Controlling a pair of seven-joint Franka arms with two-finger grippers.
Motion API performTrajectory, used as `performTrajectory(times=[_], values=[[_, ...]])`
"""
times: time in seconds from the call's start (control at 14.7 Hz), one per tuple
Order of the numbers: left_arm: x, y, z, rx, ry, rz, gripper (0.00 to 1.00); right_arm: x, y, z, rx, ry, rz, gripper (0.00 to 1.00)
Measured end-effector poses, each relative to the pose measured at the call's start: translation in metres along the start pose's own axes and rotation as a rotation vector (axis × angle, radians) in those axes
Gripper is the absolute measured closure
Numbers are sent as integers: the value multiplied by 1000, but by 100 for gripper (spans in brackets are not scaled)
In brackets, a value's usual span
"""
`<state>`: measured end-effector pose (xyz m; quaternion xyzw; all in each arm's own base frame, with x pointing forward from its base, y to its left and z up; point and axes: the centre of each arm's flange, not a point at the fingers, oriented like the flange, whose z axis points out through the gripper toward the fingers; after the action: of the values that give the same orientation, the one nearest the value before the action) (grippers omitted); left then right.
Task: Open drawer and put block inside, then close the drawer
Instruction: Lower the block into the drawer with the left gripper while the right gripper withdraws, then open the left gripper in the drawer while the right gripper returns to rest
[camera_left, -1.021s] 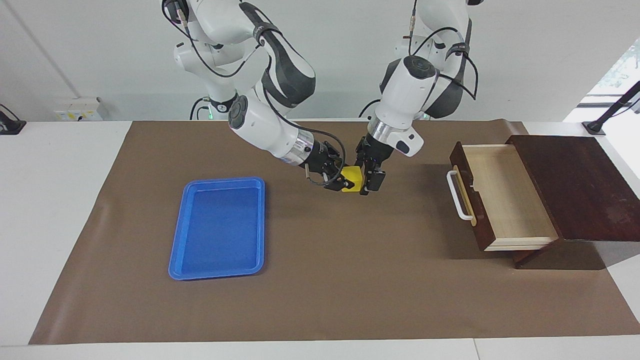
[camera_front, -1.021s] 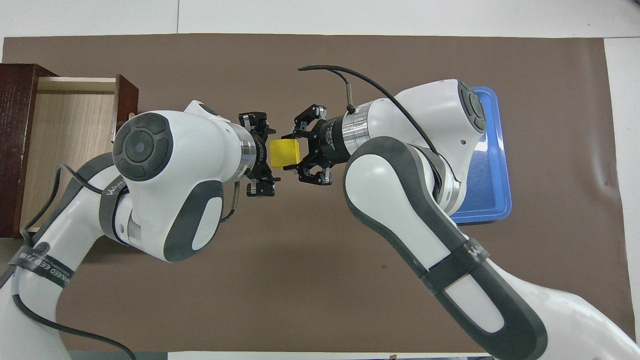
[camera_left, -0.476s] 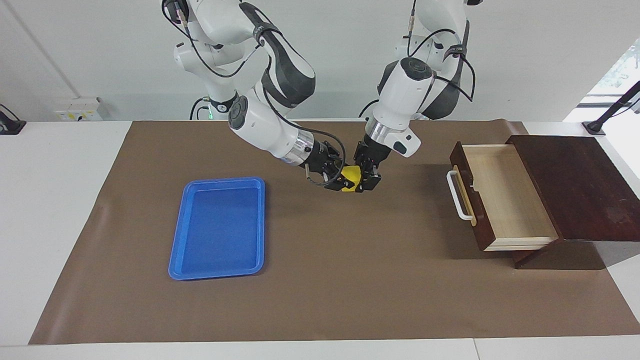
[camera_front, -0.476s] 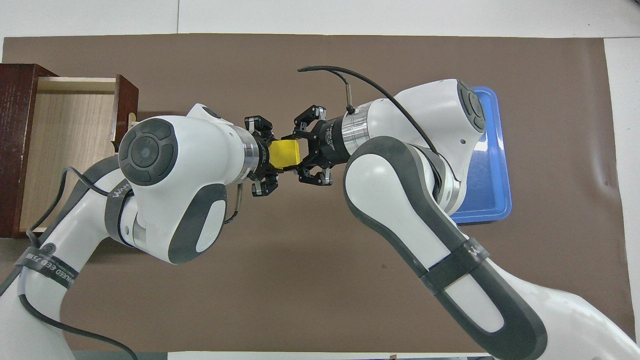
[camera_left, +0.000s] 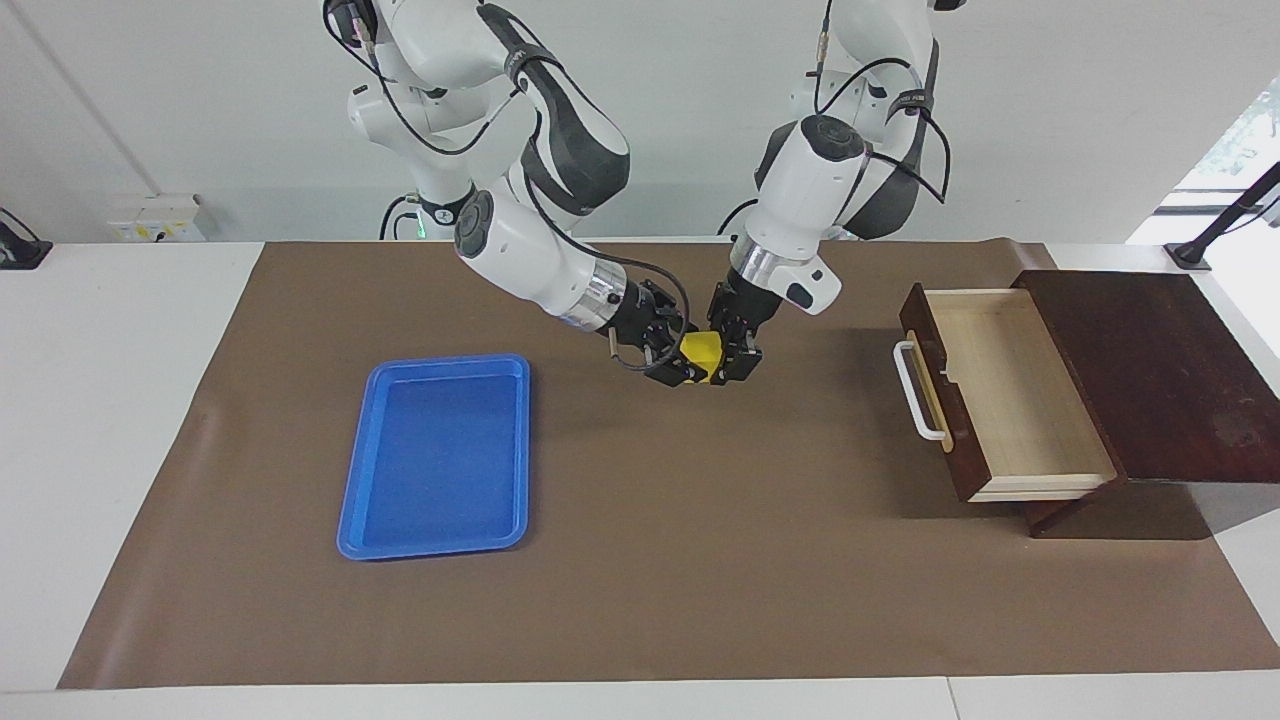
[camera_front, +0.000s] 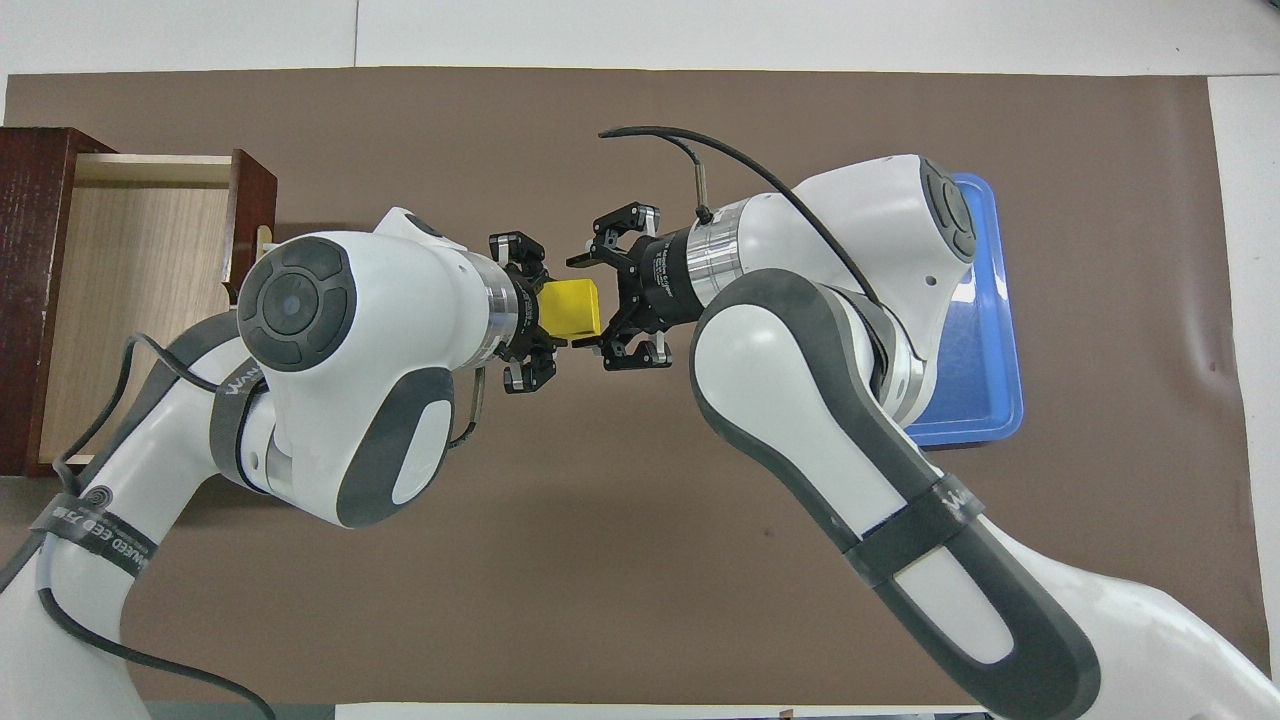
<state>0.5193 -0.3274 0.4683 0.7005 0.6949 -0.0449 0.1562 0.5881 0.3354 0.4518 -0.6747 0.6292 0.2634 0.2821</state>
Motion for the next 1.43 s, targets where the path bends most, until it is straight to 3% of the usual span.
performTrajectory(times=[0.07,0.27,0.48,0.68,1.02,1.23,1.43], values=[[2,2,-1,-3,1,-1,44,1,-1,-2,3,0,1,0],[40,25,-19,14,28,20,44,5,-5,-8,5,-1,8,0],[131,60,-72,59,70,88,44,22,-15,-34,3,-1,31,0],[235,75,-124,52,96,102,44,44,-24,-80,-28,40,-22,0],[352,75,-146,21,137,-11,44,87,-21,-160,-211,170,-420,0],[384,63,-114,49,205,-16,44,100,-8,-195,-376,279,-763,0],[393,50,-88,77,207,-26,44,100,2,-223,-508,368,-1059,0]])
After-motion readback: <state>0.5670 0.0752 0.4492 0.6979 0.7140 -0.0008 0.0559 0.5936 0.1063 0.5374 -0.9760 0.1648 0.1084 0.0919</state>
